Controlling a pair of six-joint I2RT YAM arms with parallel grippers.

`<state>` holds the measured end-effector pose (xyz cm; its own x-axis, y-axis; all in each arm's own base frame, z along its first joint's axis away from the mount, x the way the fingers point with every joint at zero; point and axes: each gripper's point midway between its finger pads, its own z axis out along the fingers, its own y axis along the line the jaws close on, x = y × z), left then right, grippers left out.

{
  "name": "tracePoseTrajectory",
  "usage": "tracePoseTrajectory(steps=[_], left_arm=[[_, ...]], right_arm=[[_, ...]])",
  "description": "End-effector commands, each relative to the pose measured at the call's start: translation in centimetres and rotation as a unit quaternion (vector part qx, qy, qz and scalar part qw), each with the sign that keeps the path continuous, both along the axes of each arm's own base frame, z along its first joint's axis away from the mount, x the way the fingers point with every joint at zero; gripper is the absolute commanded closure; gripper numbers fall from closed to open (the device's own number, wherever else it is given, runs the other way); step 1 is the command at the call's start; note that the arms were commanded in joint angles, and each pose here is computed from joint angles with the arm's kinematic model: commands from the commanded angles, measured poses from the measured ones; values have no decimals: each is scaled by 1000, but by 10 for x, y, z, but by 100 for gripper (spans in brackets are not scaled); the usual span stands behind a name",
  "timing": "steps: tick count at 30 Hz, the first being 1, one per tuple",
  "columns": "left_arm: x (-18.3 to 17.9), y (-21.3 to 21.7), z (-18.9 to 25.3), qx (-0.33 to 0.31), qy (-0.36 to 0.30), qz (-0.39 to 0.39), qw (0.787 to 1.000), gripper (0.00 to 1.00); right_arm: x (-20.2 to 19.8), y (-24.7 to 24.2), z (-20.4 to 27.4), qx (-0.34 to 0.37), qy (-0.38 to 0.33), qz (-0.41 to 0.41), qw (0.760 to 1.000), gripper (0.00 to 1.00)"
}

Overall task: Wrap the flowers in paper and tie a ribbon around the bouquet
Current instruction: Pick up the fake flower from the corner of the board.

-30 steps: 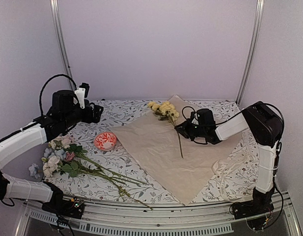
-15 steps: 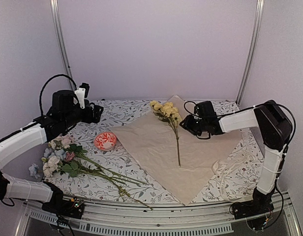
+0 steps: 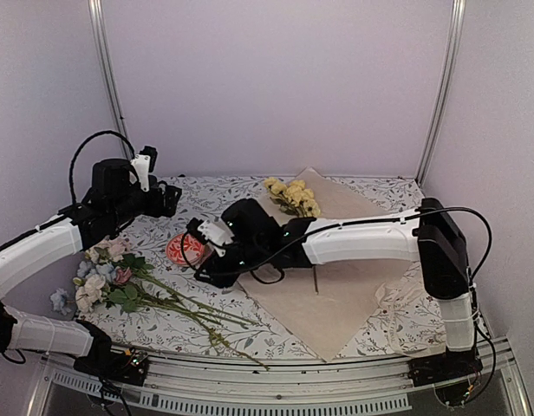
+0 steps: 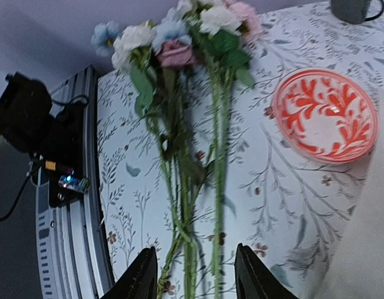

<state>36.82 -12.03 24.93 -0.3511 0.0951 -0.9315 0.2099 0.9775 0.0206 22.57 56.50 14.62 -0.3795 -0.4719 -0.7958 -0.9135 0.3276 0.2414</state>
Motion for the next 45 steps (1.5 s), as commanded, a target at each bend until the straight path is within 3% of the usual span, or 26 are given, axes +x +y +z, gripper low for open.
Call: tracePoseTrajectory(steps=[1, 7, 21, 25, 28, 32, 37, 43, 45], left_arm=[[3, 12, -6, 10, 1, 27, 1000, 1], [5, 14, -10, 13, 7, 31, 999, 1], [7, 9, -16, 12, 16, 20, 1000, 1], [6, 7, -17, 10, 17, 16, 1000, 1], [6, 7, -16, 9, 16, 16, 1000, 1], [6, 7, -16, 10, 16, 16, 1000, 1], [7, 7, -16, 10, 16, 16, 1000, 1], [6, 8, -15, 10, 15, 17, 1000, 1], [6, 8, -15, 11, 16, 17, 1000, 1]], right_arm=[[-30, 4, -43, -69, 15, 63, 995, 55], [-62, -2, -73, -133, 26, 81, 987, 49], [-72, -47, -140, -284, 3, 69, 956, 46], [-64, -54, -154, -308, -10, 49, 950, 53], [-62, -56, -164, -320, -12, 44, 946, 66], [-56, -55, -161, -321, -24, 32, 946, 71], [-60, -47, -155, -305, -24, 47, 951, 99], [-65, -35, -137, -280, -30, 63, 957, 100], [-66, -28, -111, -252, -33, 67, 965, 100]])
